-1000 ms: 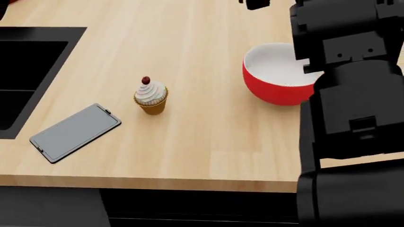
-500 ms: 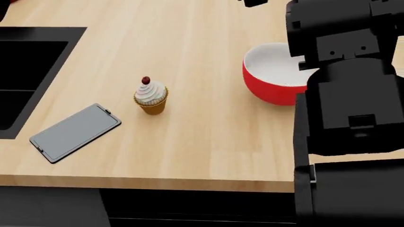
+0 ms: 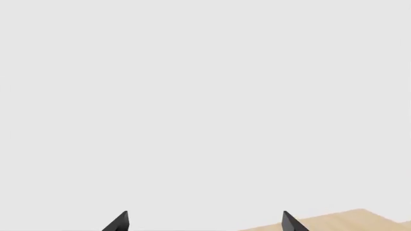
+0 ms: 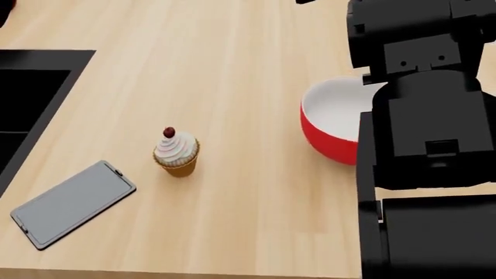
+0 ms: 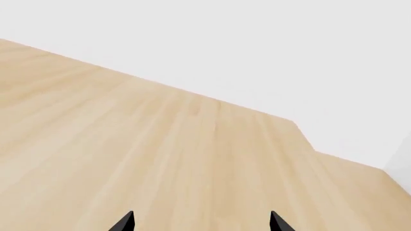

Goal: Move the fresh-baked cupcake off the tray onto the counter, and place the bowl used for mixing into the sink.

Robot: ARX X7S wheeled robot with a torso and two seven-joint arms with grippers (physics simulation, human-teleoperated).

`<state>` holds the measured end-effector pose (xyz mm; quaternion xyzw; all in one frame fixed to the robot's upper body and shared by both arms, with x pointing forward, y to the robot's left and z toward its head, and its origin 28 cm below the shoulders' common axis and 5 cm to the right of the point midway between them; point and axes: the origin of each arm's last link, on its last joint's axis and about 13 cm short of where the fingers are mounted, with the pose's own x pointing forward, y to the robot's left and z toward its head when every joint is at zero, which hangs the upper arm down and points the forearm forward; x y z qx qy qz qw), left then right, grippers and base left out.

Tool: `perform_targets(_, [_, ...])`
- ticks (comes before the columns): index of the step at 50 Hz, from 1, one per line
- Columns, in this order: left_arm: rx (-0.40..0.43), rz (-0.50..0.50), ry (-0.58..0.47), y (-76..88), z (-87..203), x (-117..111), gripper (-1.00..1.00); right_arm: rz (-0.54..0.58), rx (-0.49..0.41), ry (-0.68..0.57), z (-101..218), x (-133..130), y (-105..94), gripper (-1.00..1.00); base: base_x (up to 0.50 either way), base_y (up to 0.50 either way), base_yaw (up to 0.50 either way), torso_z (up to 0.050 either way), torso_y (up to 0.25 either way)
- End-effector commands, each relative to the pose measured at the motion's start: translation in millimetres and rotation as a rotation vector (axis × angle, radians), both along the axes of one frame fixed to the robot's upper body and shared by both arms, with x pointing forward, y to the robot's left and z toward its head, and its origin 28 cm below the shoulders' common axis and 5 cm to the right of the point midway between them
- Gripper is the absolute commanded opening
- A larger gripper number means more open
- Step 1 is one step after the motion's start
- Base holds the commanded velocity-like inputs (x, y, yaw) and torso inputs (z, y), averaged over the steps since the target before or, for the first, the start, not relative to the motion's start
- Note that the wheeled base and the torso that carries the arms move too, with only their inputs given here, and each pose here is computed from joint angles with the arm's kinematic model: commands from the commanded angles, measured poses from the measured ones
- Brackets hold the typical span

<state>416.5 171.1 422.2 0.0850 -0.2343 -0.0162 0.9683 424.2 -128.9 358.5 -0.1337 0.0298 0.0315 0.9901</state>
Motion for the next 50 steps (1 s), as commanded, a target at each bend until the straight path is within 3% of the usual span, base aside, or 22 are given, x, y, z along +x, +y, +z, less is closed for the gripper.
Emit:
perform_targets(1, [0.005, -0.004, -0.028, 0.0, 1.4, -0.1, 1.00, -0.012, -0.002, -0.004, 0.8, -0.3, -1.4, 1.00, 0.29, 0.00, 0.00, 0.000, 0.000])
perform_targets(30, [0.013, -0.001, -0.023, -0.6, 0.8, -0.1, 1.00, 0.003, -0.016, 0.013, 0.7, -0.6, 0.8, 1.00, 0.29, 0.00, 0.00, 0.000, 0.000])
perform_targets(50, [0.015, -0.006, -0.024, -0.7, 1.4, -0.3, 1.00, 0.002, -0.024, 0.024, -3.7, 0.2, 0.9, 1.00, 0.04, 0.07, 0.00, 0.000, 0.000])
